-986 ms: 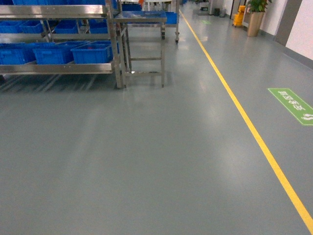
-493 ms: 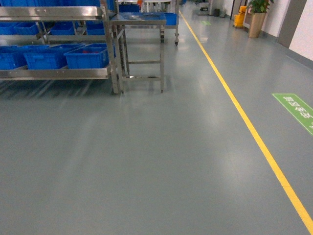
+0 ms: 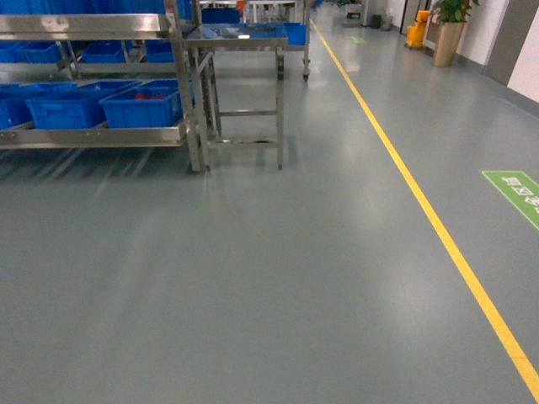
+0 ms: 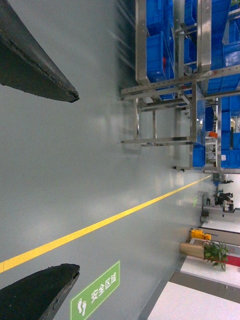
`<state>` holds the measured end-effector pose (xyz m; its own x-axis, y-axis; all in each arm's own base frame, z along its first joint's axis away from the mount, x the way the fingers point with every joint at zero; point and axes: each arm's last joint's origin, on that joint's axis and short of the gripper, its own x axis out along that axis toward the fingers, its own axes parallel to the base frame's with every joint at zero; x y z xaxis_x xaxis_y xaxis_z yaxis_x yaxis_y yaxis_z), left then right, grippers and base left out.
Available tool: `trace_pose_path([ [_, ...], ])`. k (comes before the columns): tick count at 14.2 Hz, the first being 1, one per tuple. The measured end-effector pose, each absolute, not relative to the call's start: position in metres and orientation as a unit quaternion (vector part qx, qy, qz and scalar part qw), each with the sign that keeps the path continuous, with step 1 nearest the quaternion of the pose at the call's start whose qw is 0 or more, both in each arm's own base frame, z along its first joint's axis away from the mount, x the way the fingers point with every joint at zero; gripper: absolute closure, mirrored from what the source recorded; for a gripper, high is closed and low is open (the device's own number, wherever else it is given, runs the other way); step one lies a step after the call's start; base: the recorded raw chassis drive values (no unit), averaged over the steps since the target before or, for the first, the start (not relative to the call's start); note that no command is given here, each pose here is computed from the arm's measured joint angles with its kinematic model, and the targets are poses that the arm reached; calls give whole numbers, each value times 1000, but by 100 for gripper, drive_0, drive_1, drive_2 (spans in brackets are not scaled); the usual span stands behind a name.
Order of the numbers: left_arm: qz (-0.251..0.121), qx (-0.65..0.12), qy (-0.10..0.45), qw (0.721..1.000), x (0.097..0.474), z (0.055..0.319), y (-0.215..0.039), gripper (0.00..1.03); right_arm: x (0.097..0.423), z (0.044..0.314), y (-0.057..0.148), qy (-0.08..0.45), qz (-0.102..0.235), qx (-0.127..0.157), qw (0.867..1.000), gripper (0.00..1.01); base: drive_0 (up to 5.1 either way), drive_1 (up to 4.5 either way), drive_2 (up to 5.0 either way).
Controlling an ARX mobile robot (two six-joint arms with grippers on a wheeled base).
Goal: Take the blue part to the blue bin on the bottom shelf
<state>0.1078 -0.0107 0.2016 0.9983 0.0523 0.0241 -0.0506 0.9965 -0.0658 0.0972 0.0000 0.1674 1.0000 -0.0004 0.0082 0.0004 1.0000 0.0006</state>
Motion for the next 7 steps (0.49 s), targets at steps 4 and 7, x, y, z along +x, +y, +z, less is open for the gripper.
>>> trace_pose_path([
  [4,26,-33,-13,999,108,202,-11,59,97,167,0,-3,0,0,1000,3,6,414,-401],
  [7,26,-33,-13,999,108,202,-11,59,97,167,0,-2,0,0,1000,3,6,414,-401],
])
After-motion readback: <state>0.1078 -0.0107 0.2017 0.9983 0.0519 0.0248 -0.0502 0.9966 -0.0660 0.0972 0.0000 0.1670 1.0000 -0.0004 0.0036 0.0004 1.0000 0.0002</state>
